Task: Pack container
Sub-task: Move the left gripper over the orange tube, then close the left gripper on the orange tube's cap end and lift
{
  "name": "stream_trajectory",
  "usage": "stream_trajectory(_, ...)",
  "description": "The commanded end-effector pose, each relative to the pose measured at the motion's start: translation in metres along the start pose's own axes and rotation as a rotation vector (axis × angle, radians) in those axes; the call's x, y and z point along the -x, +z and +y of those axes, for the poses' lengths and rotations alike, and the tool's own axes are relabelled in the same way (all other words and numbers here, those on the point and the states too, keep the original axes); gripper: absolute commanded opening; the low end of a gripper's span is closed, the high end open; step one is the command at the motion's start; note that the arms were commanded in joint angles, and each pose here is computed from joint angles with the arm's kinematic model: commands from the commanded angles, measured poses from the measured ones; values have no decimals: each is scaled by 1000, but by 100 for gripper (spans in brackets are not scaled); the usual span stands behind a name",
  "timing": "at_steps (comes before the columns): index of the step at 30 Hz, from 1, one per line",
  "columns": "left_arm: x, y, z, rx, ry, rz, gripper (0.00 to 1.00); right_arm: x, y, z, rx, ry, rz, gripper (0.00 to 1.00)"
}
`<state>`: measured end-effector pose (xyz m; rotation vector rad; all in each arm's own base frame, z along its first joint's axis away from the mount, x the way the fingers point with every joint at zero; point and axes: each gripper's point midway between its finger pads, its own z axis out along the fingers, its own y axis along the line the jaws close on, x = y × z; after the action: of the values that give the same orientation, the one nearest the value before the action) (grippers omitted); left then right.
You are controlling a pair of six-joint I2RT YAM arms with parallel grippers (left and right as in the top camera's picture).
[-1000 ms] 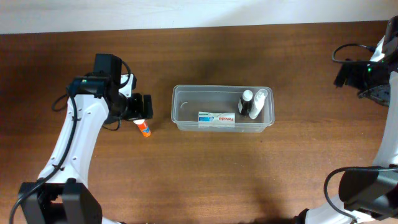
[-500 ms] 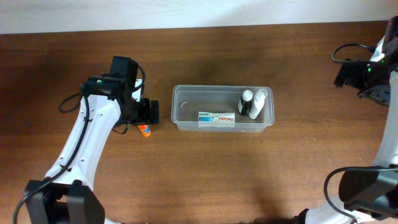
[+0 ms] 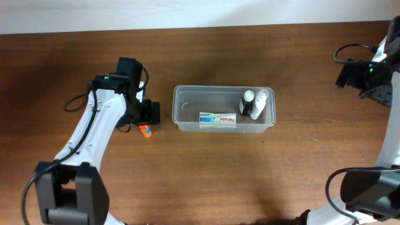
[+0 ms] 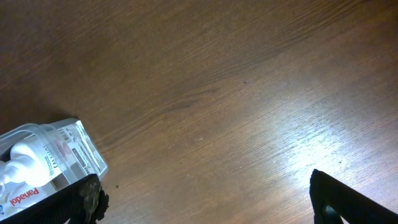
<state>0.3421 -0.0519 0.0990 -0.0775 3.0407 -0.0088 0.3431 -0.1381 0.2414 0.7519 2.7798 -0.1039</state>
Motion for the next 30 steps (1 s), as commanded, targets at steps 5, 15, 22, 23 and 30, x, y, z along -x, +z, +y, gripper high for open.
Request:
stream_trajectory(5, 8, 8, 1, 11, -14, 0, 96, 2, -1, -4, -13, 16, -8, 99)
stream_trajectory(15, 8, 8, 1, 12, -15, 2, 51, 2, -1, -4, -13, 16, -8, 98)
stream_trajectory(22, 8, 8, 1, 12, -15, 2, 37, 2, -1, -4, -13, 16, -8, 98)
stream_trajectory(23, 8, 8, 1, 12, -14, 2, 36, 2, -1, -4, -12, 16, -8, 98)
stream_trajectory(30, 3, 8, 2, 16, -14, 20, 27, 2, -1, -4, -12, 16, -8, 98)
